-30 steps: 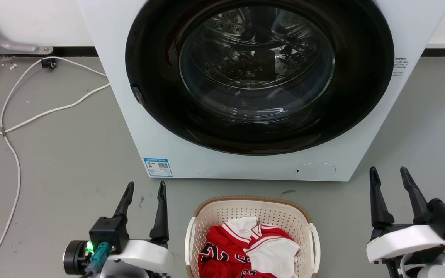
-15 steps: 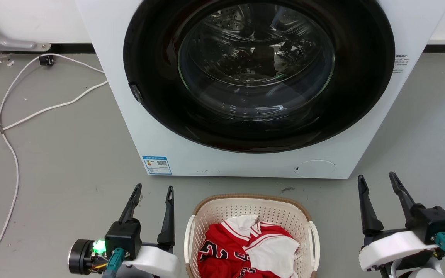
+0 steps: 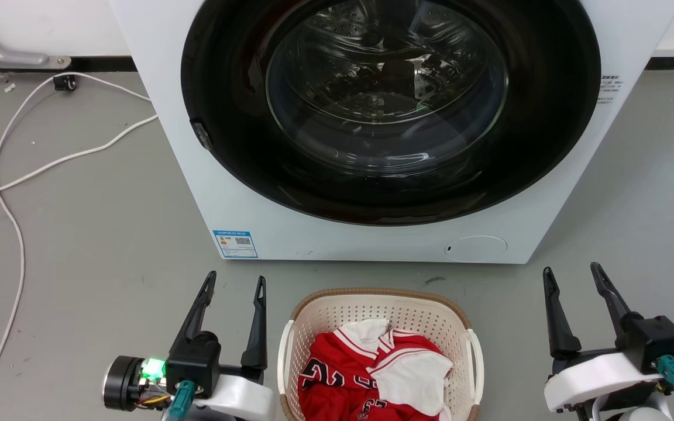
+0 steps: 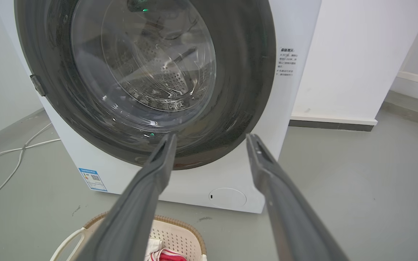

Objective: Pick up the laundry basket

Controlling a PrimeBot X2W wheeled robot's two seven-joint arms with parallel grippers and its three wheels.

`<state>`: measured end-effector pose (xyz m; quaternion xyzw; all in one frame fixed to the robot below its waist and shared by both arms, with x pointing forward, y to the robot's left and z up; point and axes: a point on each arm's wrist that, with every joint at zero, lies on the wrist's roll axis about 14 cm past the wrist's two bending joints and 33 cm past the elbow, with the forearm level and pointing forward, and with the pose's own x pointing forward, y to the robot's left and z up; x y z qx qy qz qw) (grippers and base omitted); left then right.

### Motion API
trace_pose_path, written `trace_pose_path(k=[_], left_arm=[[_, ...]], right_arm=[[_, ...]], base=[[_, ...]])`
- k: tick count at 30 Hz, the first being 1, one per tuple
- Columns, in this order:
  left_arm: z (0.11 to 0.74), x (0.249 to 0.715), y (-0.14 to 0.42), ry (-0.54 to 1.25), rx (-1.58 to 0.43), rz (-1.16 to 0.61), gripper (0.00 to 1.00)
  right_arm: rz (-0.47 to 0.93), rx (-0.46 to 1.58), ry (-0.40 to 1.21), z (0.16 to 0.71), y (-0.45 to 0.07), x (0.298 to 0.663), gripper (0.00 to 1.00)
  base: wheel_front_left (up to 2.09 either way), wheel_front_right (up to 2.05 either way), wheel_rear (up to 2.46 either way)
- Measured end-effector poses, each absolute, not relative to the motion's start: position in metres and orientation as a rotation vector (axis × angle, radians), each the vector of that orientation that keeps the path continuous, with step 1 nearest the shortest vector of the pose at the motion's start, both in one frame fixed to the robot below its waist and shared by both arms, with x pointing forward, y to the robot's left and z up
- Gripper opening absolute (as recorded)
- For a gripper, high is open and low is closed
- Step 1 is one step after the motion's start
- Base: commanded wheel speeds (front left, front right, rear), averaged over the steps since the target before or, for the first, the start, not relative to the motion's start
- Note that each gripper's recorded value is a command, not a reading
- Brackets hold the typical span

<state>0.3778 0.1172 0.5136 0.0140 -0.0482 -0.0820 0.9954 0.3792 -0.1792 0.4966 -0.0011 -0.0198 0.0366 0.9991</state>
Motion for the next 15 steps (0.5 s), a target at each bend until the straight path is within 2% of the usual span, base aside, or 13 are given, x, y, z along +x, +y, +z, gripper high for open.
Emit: trace_pose_path(k=[15], left_arm=[[0.5152,0.3764,0.1108,-0.125,0.092,-0.193,1.0]], right_arm=[[0.087,-0.072,-0.048,0.4964,-0.1778,0.3795,1.0]], base=[[0.0,0.0,0.0]])
